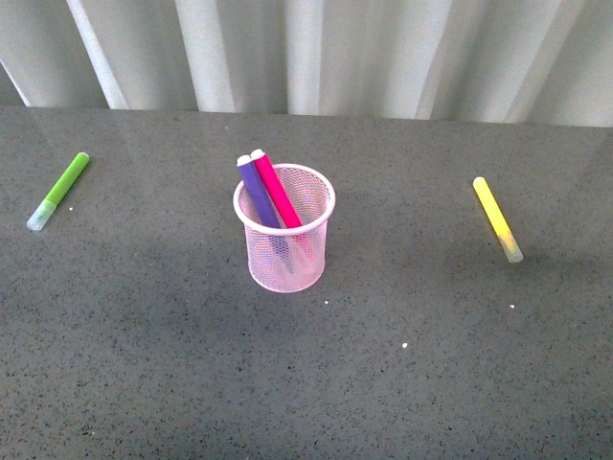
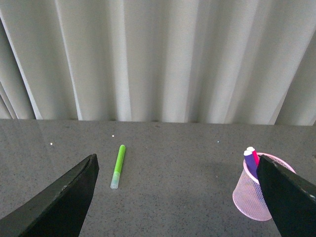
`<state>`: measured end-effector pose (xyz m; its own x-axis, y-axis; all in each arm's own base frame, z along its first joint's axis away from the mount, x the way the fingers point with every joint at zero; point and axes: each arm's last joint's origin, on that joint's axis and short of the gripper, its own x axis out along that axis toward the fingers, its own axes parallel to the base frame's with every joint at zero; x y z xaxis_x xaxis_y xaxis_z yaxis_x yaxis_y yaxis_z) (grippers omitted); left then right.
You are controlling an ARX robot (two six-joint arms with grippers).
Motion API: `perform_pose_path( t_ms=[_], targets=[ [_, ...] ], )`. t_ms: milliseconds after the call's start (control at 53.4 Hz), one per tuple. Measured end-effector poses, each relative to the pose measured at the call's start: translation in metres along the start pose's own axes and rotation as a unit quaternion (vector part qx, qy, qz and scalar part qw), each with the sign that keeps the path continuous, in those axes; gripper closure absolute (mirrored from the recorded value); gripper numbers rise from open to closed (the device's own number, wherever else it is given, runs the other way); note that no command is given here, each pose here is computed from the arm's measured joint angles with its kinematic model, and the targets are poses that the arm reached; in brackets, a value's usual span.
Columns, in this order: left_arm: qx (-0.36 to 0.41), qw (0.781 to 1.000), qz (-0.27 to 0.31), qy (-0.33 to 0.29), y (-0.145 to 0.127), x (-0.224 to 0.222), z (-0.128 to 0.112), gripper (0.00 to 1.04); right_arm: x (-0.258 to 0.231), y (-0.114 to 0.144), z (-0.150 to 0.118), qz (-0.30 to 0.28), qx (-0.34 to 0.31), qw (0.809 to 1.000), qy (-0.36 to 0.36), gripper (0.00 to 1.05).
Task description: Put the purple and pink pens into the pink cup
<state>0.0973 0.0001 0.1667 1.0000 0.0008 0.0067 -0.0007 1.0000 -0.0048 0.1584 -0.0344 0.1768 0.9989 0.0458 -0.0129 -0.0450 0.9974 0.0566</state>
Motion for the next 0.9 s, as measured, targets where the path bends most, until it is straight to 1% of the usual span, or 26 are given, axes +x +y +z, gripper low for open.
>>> perform_pose_path(
  t_ms=[37, 56, 131, 150, 244, 375, 412, 450, 581, 899],
  targets=[
    [0.0, 1.0, 0.0, 0.0, 0.0, 0.0, 0.0, 0.07, -0.006, 0.003, -0.004, -0.02, -0.005, 1.0, 0.008, 0.27],
    [0.0, 1.0, 0.0, 0.0, 0.0, 0.0, 0.0, 0.07, -0.01, 0.006, -0.006, -0.027, -0.009, 1.0, 0.01, 0.33],
    [0.0, 1.0, 0.0, 0.0, 0.0, 0.0, 0.0, 0.07, -0.018, 0.013, -0.009, -0.026, -0.022, 0.999, -0.007, 0.5],
    [0.0, 1.0, 0.0, 0.0, 0.0, 0.0, 0.0, 0.07, -0.018, 0.014, -0.009, -0.025, -0.023, 0.999, -0.009, 0.52],
    [0.0, 1.0, 0.0, 0.0, 0.0, 0.0, 0.0, 0.07, -0.021, 0.018, -0.009, -0.025, -0.027, 0.999, -0.01, 0.68],
    [0.0, 1.0, 0.0, 0.0, 0.0, 0.0, 0.0, 0.07, -0.025, 0.022, -0.007, -0.025, -0.027, 0.999, -0.013, 0.88],
    [0.0, 1.0, 0.0, 0.0, 0.0, 0.0, 0.0, 0.07, -0.027, 0.025, -0.007, -0.028, -0.027, 0.999, -0.015, 0.96],
    [0.0, 1.0, 0.0, 0.0, 0.0, 0.0, 0.0, 0.07, -0.028, 0.027, -0.006, -0.038, -0.028, 0.999, -0.016, 1.02],
    [0.0, 1.0, 0.0, 0.0, 0.0, 0.0, 0.0, 0.07, -0.032, 0.035, -0.006, -0.021, -0.029, 0.999, -0.017, 1.01],
    [0.0, 1.0, 0.0, 0.0, 0.0, 0.0, 0.0, 0.07, -0.043, 0.036, -0.005, -0.024, -0.029, 0.999, -0.02, 1.01]
  ],
)
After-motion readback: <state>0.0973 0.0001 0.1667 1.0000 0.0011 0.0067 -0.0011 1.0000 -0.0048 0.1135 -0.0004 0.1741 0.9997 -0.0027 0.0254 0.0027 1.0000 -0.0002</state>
